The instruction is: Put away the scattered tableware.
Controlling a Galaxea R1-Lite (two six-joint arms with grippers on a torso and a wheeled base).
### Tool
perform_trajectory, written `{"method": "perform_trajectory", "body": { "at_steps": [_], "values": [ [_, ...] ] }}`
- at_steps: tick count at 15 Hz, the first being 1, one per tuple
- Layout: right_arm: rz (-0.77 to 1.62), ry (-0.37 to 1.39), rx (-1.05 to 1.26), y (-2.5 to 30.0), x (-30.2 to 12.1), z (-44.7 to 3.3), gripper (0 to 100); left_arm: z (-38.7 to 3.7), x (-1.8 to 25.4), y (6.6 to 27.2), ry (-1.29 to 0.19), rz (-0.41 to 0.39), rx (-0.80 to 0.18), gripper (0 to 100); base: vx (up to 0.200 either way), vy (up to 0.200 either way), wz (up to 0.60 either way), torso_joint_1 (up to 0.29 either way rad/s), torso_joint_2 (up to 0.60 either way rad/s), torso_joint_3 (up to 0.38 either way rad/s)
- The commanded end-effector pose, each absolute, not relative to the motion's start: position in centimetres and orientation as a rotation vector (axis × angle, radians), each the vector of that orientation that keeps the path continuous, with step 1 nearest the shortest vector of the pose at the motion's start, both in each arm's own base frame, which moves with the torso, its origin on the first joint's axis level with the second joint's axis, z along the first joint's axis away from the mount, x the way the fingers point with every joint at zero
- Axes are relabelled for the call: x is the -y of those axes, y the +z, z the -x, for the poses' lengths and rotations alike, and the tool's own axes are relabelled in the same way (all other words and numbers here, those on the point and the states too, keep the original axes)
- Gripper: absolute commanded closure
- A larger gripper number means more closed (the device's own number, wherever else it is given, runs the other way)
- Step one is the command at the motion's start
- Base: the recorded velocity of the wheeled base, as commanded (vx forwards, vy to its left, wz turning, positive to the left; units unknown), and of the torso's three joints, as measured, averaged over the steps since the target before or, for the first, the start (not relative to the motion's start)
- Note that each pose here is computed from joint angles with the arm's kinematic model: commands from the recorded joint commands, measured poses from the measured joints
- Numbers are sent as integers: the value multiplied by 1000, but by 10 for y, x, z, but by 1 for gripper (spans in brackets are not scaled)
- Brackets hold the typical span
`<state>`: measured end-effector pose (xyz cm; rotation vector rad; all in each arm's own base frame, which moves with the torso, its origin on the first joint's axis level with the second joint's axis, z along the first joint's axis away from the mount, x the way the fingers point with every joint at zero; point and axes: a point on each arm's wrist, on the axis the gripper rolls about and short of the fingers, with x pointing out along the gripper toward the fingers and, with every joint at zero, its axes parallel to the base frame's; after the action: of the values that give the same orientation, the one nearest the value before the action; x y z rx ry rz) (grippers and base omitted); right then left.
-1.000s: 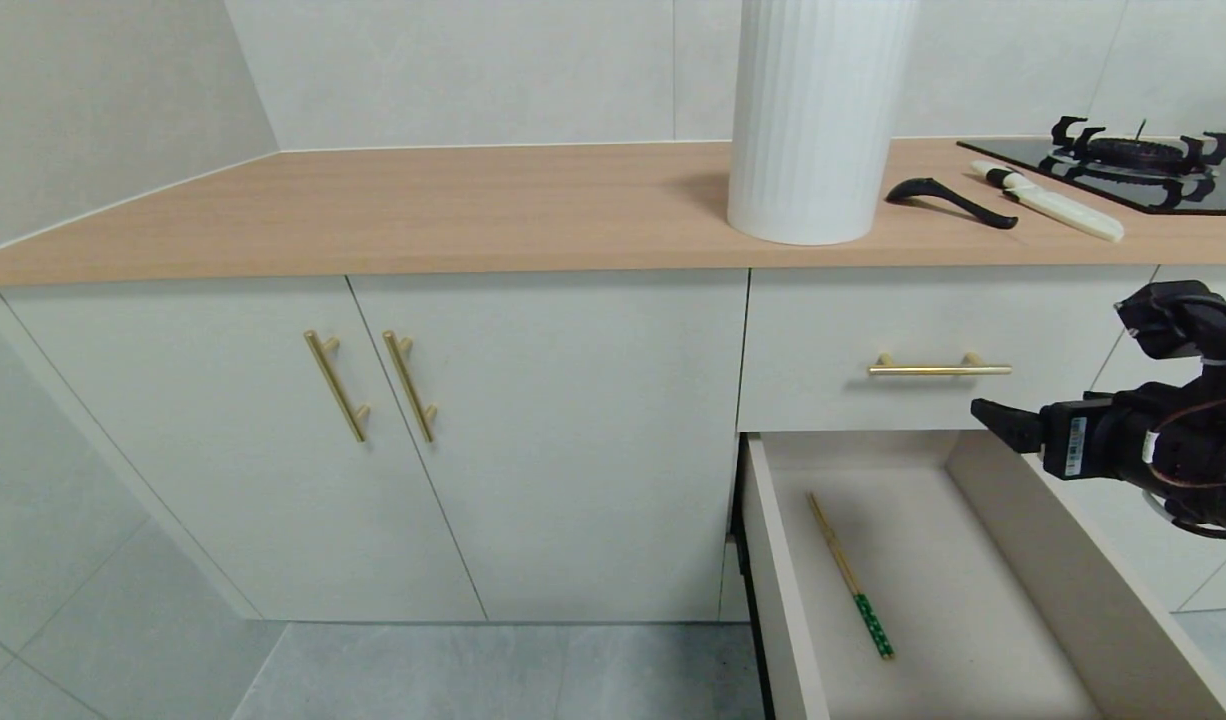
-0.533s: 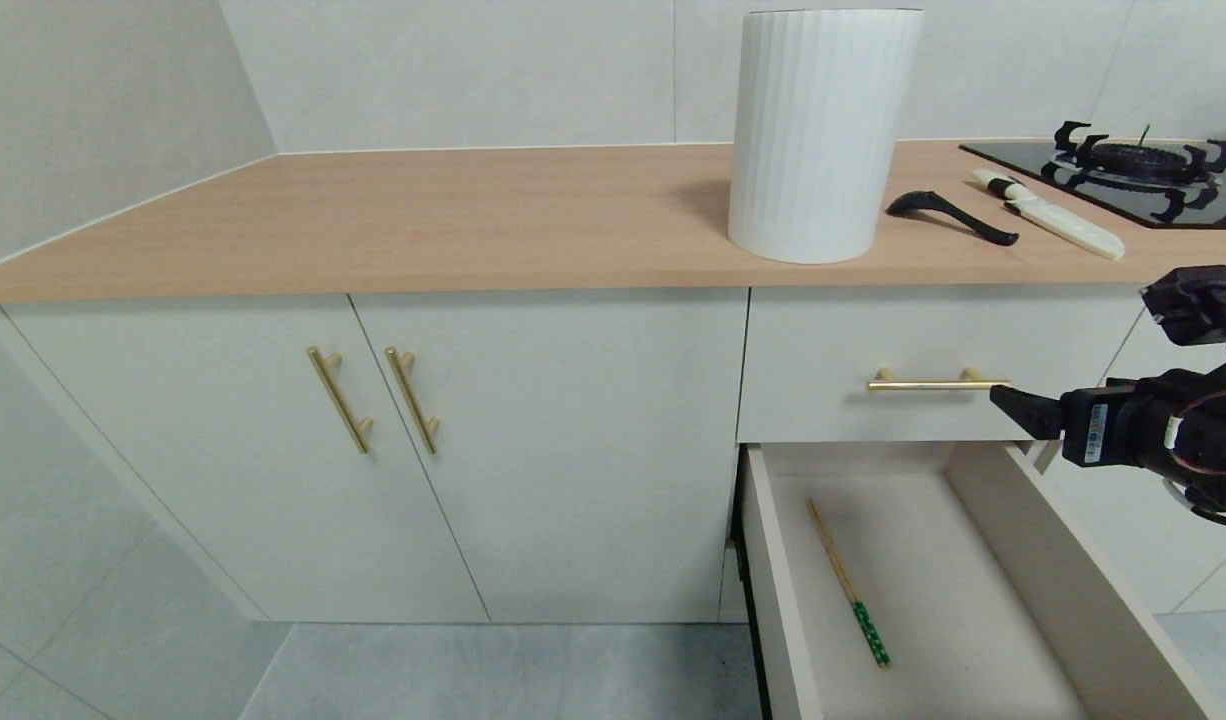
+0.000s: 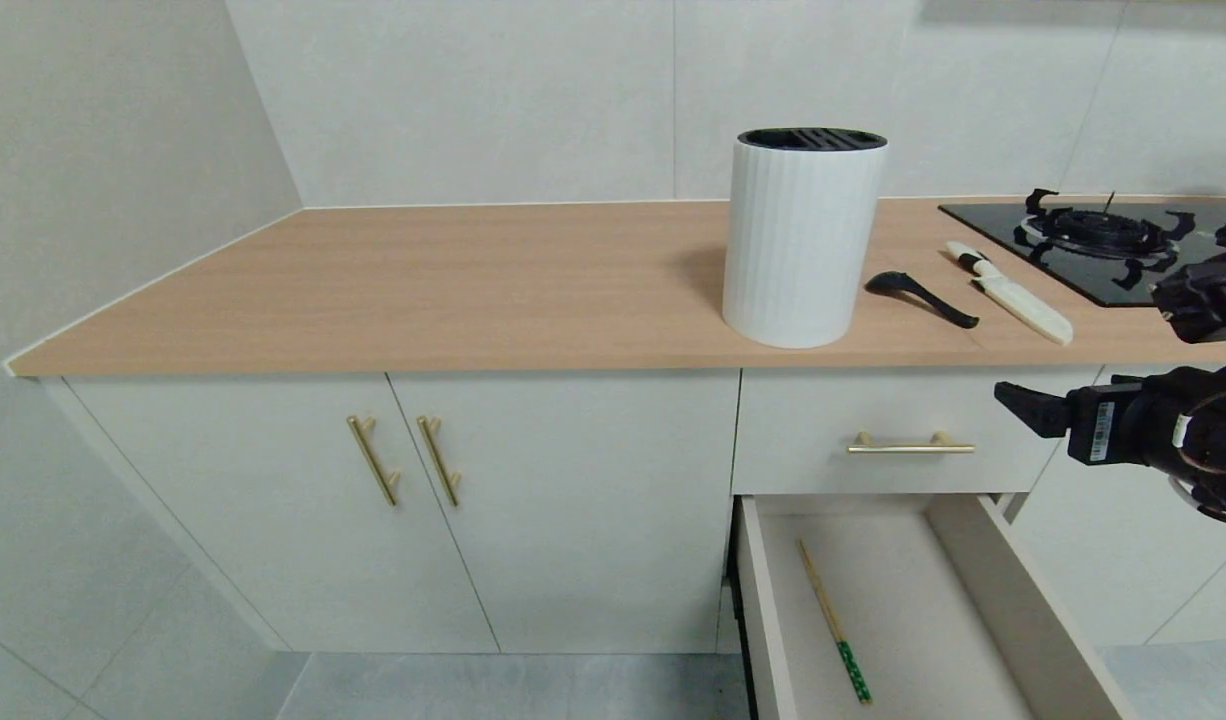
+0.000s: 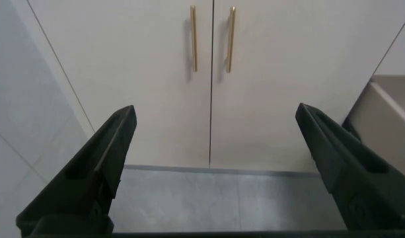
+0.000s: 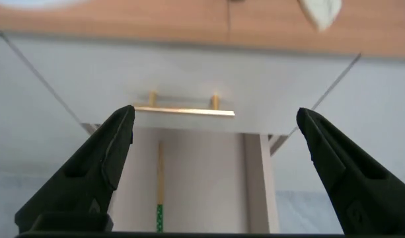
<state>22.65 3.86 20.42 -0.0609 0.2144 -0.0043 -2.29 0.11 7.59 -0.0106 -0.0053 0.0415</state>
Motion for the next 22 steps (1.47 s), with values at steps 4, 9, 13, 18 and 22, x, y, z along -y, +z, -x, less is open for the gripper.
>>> {"method": "perform_trajectory", "body": {
  "at_steps": [4, 9, 13, 18, 22],
  "values": [
    [61, -4, -217, 204, -38, -227, 0, 23, -1, 76, 41, 11, 5, 0, 0, 0, 0, 198, -476, -279],
    [60, 64, -221, 203, -40, -229, 0, 23, -1, 76, 41, 11, 5, 0, 0, 0, 0, 113, -257, -147],
    [75, 54, -203, 214, -40, -274, 0, 23, -1, 76, 41, 11, 5, 0, 0, 0, 0, 0, 0, 0],
    [50, 179, -168, 219, -31, -337, 0, 23, -1, 76, 41, 11, 5, 0, 0, 0, 0, 0, 0, 0],
    [71, 287, -177, 207, -18, -363, 0, 23, -1, 76, 41, 11, 5, 0, 0, 0, 0, 0, 0, 0]
  ]
}}
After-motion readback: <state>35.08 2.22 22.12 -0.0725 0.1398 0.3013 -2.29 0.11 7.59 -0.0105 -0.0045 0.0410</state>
